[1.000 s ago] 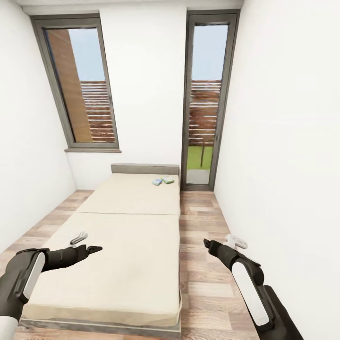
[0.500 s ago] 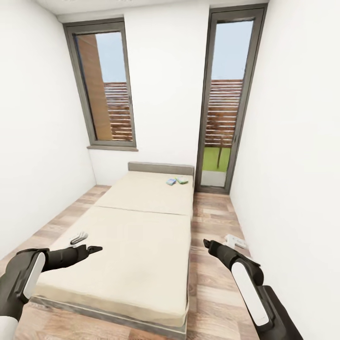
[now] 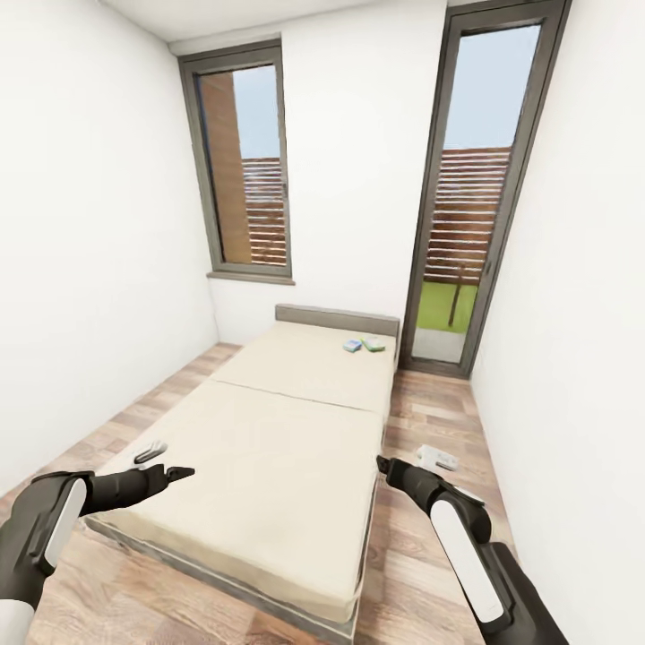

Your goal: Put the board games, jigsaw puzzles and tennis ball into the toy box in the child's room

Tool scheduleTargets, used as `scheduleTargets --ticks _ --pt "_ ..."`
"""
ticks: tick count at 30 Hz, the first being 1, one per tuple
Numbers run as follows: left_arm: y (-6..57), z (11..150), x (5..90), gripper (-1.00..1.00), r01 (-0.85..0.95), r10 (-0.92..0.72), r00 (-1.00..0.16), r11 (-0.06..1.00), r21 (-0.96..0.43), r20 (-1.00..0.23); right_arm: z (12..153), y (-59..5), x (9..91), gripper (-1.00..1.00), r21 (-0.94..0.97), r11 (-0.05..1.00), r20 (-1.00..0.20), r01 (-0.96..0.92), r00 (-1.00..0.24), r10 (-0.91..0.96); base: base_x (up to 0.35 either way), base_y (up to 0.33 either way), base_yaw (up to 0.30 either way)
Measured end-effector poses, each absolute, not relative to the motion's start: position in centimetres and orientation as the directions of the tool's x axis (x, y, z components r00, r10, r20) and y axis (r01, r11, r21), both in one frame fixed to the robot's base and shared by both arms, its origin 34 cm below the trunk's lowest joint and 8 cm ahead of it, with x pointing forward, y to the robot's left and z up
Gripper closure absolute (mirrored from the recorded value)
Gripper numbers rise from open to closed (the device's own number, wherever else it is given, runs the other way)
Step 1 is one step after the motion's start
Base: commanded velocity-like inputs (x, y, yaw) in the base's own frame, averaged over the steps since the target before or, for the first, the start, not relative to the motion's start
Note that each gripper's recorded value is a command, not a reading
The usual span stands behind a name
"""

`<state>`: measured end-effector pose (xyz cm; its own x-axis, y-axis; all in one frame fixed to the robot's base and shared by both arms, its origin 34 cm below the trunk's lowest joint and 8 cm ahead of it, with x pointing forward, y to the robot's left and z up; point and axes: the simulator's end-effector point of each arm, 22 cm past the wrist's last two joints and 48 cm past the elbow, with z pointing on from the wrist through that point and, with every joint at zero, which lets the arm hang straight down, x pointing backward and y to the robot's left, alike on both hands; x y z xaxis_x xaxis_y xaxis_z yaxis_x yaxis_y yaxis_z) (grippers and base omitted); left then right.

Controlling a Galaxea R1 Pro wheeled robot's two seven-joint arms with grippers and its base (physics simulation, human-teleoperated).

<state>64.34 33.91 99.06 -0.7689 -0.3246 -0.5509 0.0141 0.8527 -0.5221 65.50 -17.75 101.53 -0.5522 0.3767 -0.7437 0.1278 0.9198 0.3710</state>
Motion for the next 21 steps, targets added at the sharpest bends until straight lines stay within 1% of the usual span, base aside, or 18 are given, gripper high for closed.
scheduleTargets --ticks 3,6,12,21 --pt "33.88 99.06 64.33 -1.00 0.015 -0.324 -0.769 0.853 -0.522 -0.551 101.52 -17.69 65.49 -1.00 0.371 0.920 -0.744 0.127 -0.553 0.376 0.000 -0.146 0.291" --pt "33.89 99.07 64.34 -1.00 0.015 -0.324 -0.769 0.853 -0.522 -0.551 101.46 -17.65 65.47 -1.00 0.371 0.920 -0.743 0.126 -0.554 0.375 0.000 -0.047 0.291" --pt "33.88 99.10 64.34 -1.00 0.015 -0.325 -0.769 0.852 -0.524 -0.551 101.47 -17.61 65.47 -1.00 0.370 0.920 -0.743 0.125 -0.554 0.374 0.000 0.055 0.291" --pt "33.78 99.10 64.34 -1.00 0.017 -0.325 -0.769 0.851 -0.525 -0.551 101.46 -17.59 65.46 -1.00 0.370 0.921 -0.744 0.124 -0.554 0.374 0.000 0.008 0.291"
